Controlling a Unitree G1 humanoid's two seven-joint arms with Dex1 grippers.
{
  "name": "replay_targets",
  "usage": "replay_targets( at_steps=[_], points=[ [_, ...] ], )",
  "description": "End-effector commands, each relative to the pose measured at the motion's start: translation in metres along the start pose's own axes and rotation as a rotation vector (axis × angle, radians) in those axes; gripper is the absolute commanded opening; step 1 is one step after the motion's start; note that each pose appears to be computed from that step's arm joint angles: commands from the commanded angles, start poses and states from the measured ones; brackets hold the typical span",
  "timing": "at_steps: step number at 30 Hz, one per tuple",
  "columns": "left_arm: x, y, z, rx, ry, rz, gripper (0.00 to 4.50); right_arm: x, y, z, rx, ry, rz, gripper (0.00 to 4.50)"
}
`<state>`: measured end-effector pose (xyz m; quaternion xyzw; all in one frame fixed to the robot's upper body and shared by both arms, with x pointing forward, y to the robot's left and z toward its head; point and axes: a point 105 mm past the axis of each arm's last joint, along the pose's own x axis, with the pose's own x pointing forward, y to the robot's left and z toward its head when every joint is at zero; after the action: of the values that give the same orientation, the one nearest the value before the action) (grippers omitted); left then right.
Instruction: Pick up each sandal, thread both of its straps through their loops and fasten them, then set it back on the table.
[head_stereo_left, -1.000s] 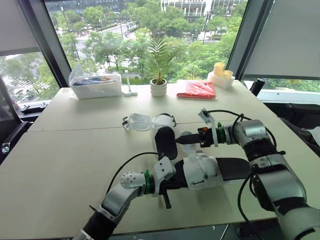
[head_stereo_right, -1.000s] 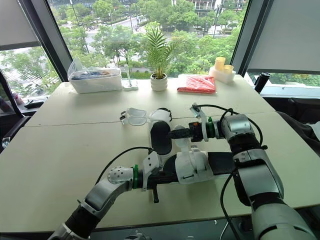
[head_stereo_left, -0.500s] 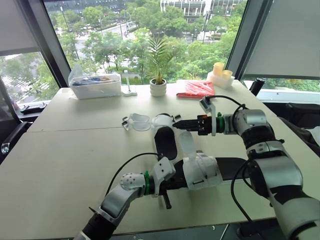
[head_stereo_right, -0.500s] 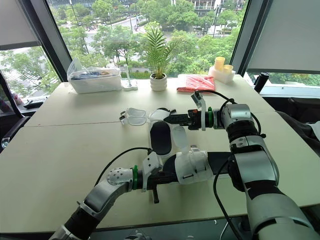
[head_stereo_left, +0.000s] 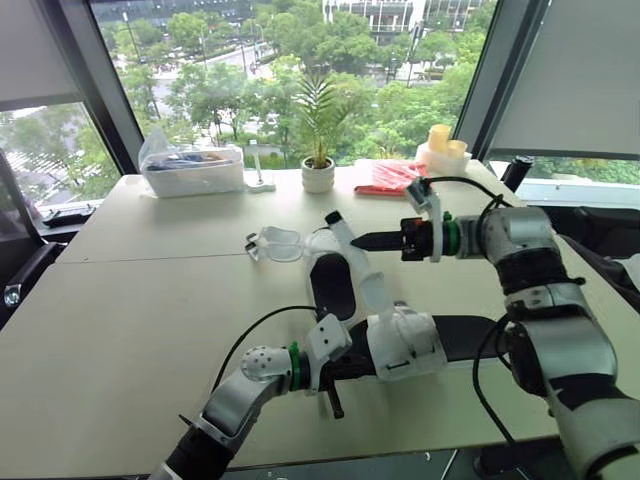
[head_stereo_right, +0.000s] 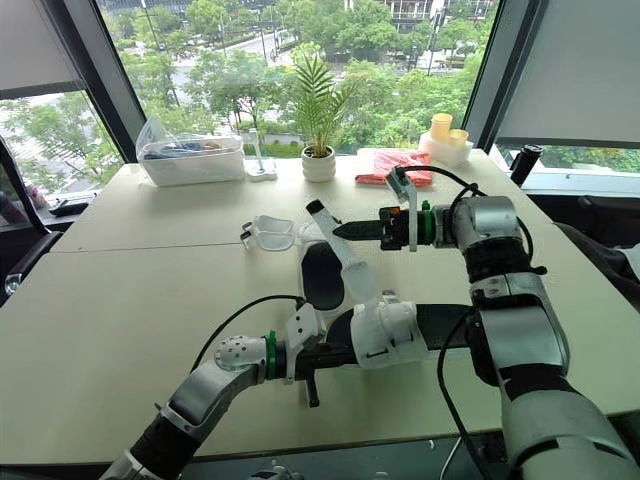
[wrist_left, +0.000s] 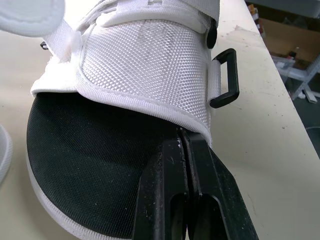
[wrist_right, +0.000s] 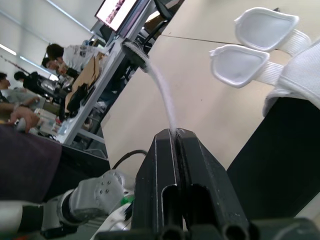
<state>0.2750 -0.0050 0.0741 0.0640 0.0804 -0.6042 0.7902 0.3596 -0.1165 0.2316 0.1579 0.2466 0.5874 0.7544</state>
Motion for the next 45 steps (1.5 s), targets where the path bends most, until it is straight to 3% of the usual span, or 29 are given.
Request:
replay_targets(
  at_steps=[1,7,10,16,22,25,28,30,34,38,40,45],
  points=[
    [-0.003,0.002,-0.013,-0.035,0.044,0.023,0.00,-0.012,0.035,-0.007,-0.153,0.030,0.054,0.04],
    [-0.005,0.003,-0.014,-0.042,0.045,0.022,0.00,-0.034,0.058,-0.061,-0.320,0.151,-0.016,0.04],
    [-0.006,0.004,-0.015,-0.041,0.048,0.020,0.00,-0.039,0.070,-0.077,-0.399,0.139,-0.019,0.04],
    [-0.006,0.006,-0.015,-0.046,0.050,0.019,0.00,-0.024,0.053,-0.117,-0.719,0.185,-0.179,0.04],
    [-0.006,0.007,-0.015,-0.038,0.055,0.009,0.00,-0.025,0.033,-0.153,-0.981,0.295,-0.205,0.04],
    [-0.007,0.007,-0.015,-0.037,0.055,0.009,0.00,-0.034,0.032,-0.168,-1.014,0.368,-0.192,0.89],
    [-0.007,0.007,-0.015,-0.039,0.055,0.012,0.00,-0.043,0.033,-0.179,-1.028,0.425,-0.181,2.33],
    [-0.007,0.008,-0.015,-0.039,0.055,0.013,0.00,-0.055,0.038,-0.189,-0.995,0.490,-0.159,3.32],
    [-0.006,0.008,-0.015,-0.039,0.055,0.011,0.00,-0.076,0.038,-0.191,-0.836,0.531,-0.187,3.32],
    [-0.005,0.008,-0.014,-0.040,0.052,0.007,0.00,-0.085,0.037,-0.195,-0.452,0.477,-0.237,3.32],
    [-0.004,0.007,-0.013,-0.040,0.050,0.005,0.00,-0.082,0.036,-0.199,-0.240,0.427,-0.247,3.32],
    [-0.003,0.007,-0.013,-0.041,0.048,0.005,0.00,-0.064,0.038,-0.199,0.036,0.334,-0.213,3.32]
  ],
)
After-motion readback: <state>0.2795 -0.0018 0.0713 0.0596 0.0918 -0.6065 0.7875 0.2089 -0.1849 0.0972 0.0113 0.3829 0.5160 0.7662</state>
